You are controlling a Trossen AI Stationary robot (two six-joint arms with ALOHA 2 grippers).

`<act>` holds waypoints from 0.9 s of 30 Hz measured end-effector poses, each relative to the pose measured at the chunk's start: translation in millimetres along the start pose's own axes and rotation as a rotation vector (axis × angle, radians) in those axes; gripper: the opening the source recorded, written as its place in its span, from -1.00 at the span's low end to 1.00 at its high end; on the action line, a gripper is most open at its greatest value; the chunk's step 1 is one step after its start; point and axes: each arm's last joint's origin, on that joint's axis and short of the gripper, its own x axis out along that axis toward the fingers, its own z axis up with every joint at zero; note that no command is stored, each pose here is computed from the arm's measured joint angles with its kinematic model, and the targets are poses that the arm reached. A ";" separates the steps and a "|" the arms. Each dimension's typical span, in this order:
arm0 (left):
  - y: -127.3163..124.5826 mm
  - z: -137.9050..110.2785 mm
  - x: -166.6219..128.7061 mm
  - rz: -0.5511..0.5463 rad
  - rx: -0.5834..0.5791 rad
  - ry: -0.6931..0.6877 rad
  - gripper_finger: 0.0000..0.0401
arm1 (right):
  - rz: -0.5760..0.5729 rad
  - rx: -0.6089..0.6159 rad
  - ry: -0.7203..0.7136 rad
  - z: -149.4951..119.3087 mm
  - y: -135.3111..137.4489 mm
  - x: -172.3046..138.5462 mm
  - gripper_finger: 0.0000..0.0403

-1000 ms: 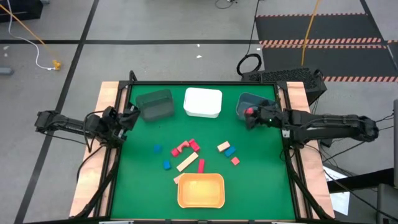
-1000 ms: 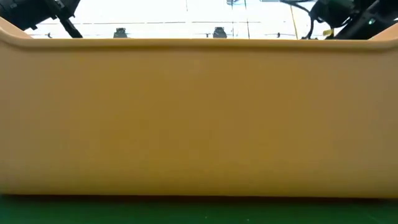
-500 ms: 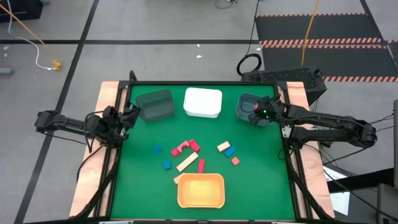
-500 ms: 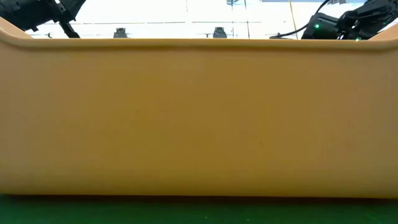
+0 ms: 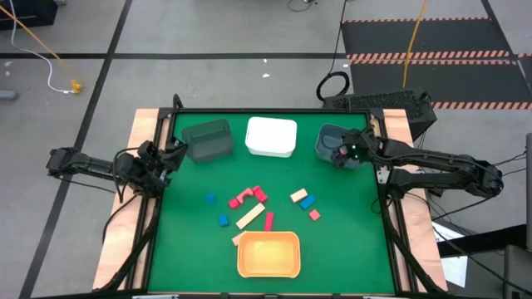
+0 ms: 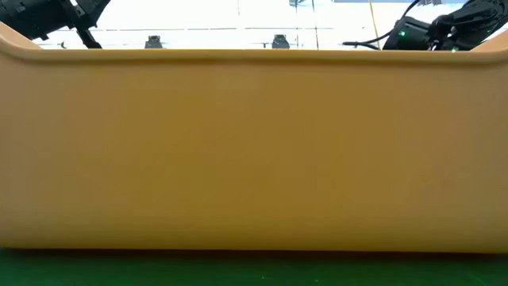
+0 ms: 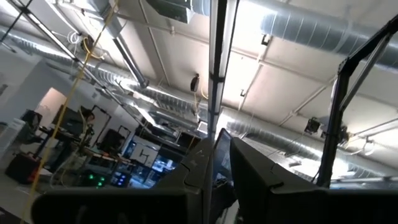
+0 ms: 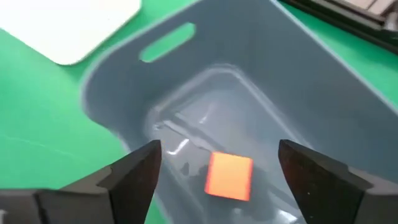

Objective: Sort & place blocks by color
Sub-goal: Put the blue block into the black bin

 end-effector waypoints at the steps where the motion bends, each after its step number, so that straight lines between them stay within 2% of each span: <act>1: 0.1 -0.4 0.0 0.001 0.014 0.004 -0.71 | 0.004 0.002 -0.007 0.7 0.3 -0.1 0.58; 3: 0.3 -1.4 0.0 0.003 -0.001 0.014 -0.71 | 0.010 0.005 -0.018 1.6 0.6 -0.6 0.58; 8: -0.4 -4.4 -0.1 -0.030 -0.143 0.053 -0.71 | 0.064 -0.004 -0.059 5.1 2.1 -4.9 0.59; 12: -0.7 -7.6 -0.4 -0.055 -0.100 0.091 -0.71 | 0.124 0.003 -0.099 8.2 2.9 -10.7 0.59; 18: 3.7 -4.0 3.0 0.150 -0.145 0.033 -0.71 | 0.202 -0.003 -0.223 17.9 5.4 -20.0 0.59; 22: -5.2 4.9 23.5 0.154 -0.046 0.079 -0.71 | 0.296 -0.001 -0.320 27.0 9.2 -26.5 0.59; 27: -20.4 10.9 65.6 0.185 0.153 0.284 -0.71 | 0.365 0.016 -0.416 36.1 12.6 -32.2 0.59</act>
